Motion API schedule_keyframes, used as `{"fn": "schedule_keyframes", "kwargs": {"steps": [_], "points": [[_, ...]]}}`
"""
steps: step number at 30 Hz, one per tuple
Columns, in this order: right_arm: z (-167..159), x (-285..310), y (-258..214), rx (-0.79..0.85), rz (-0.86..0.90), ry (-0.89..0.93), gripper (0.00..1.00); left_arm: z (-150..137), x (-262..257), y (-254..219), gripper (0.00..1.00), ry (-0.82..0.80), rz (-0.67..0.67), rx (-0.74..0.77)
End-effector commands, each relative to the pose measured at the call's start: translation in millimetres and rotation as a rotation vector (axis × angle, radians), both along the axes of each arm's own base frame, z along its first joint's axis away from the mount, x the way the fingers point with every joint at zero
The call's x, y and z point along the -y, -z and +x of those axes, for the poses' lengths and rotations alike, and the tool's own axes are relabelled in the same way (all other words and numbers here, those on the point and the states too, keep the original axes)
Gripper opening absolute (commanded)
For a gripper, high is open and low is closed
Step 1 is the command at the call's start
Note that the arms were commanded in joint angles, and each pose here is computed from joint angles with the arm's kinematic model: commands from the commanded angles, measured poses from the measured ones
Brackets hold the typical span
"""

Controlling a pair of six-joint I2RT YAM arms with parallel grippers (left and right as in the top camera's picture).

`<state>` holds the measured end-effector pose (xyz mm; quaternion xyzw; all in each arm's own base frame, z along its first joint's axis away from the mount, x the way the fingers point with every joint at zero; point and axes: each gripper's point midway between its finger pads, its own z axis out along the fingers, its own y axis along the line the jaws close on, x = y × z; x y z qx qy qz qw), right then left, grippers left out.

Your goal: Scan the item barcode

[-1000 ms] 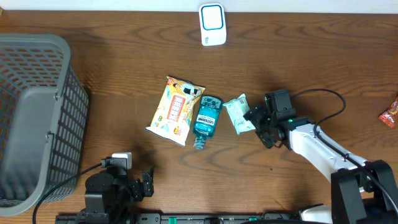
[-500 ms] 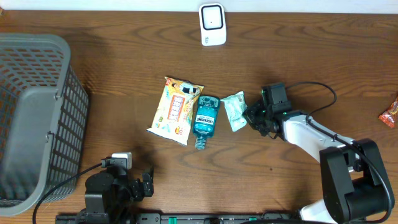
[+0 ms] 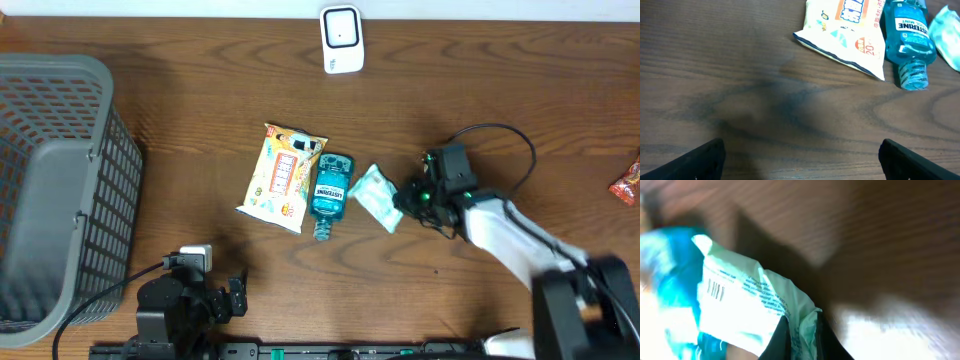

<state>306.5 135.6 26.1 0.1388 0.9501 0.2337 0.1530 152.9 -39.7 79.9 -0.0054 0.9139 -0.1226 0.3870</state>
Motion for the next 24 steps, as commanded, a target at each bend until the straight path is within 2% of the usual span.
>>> {"fn": "schedule_keyframes", "kwargs": {"steps": [1,4,9,16,23,24], "points": [[2.7,-19.9,-66.2,0.330,-0.008,-0.351,0.01,-5.4,-0.4,9.3,0.98,-0.003,0.001,-0.040],[-12.8,-32.4,-111.7,0.518,0.011,-0.526,0.01,-5.4,-0.4,9.3,0.98,-0.003,0.001,-0.040],[-39.8,-28.0,-159.0,0.667,-0.007,-0.581,0.01,-5.4,-0.4,9.3,0.98,-0.003,0.001,-0.040],[-61.1,-21.7,-186.9,0.758,-0.021,-0.587,0.01,-5.4,-0.4,9.3,0.98,-0.003,0.001,-0.040],[-59.7,-22.2,-180.7,0.732,-0.020,-0.588,0.01,-5.4,-0.4,9.3,0.98,-0.003,0.001,-0.040],[-59.3,-22.3,-178.3,0.721,-0.019,-0.589,0.11,-5.4,-0.4,9.3,0.98,-0.003,0.001,-0.040]]}}
